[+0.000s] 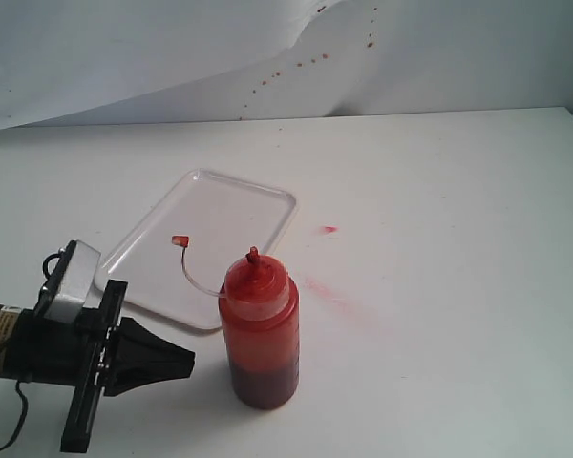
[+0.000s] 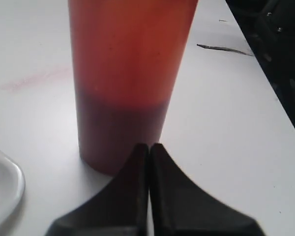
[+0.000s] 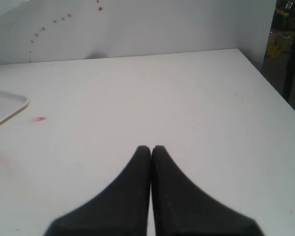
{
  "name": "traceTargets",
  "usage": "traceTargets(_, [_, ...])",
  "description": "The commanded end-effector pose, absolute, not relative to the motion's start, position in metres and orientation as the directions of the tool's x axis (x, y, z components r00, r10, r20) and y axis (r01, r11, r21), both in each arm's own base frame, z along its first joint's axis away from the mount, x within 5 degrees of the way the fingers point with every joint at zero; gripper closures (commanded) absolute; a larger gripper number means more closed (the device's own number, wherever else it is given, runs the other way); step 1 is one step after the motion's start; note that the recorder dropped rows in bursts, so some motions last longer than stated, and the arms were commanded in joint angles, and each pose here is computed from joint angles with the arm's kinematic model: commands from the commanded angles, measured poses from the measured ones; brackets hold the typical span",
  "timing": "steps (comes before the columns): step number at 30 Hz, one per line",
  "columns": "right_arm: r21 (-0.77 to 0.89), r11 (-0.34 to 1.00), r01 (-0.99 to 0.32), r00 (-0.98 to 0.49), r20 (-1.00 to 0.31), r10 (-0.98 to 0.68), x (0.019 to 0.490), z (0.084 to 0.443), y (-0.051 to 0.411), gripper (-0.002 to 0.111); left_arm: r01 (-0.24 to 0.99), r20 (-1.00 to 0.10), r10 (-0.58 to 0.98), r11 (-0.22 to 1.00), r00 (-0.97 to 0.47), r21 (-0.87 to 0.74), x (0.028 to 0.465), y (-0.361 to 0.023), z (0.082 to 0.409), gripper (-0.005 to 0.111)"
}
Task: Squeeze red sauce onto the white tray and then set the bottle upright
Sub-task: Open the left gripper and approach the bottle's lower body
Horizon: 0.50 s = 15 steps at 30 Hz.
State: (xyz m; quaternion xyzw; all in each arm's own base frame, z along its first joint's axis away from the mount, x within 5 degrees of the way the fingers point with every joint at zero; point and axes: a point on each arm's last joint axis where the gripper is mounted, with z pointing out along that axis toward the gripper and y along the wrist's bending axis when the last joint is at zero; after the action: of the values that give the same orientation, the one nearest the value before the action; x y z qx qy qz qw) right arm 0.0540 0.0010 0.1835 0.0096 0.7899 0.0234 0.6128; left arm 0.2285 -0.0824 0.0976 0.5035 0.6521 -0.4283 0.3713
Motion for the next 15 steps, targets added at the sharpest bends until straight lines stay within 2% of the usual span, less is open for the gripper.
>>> traceTargets(1, [0.036, 0.999, -0.017, -0.244, -0.969, 0.031, 0.054, 0.183, 0.001, 0.108, 0.969, -0.914, 0.331, 0.151, -0.237, -0.196, 0.231, -0.082, 0.091, 0.106])
traceTargets(10, [0.036, 0.999, -0.017, -0.244, -0.969, 0.031, 0.054, 0.183, 0.001, 0.108, 0.951, -0.898, 0.322, 0.183, -0.299, -0.251, 0.231, -0.082, 0.078, 0.105])
traceTargets(13, [0.036, 0.999, -0.017, -0.244, -0.969, 0.031, 0.054, 0.183, 0.001, 0.108, 0.950, -0.898, 0.320, 0.186, -0.301, -0.252, 0.232, -0.082, 0.078, 0.092])
traceTargets(15, [0.036, 0.999, -0.017, -0.244, -0.969, 0.031, 0.054, 0.183, 0.001, 0.108, 0.946, -0.899, 0.312, 0.203, -0.307, -0.253, 0.233, -0.082, 0.078, 0.075])
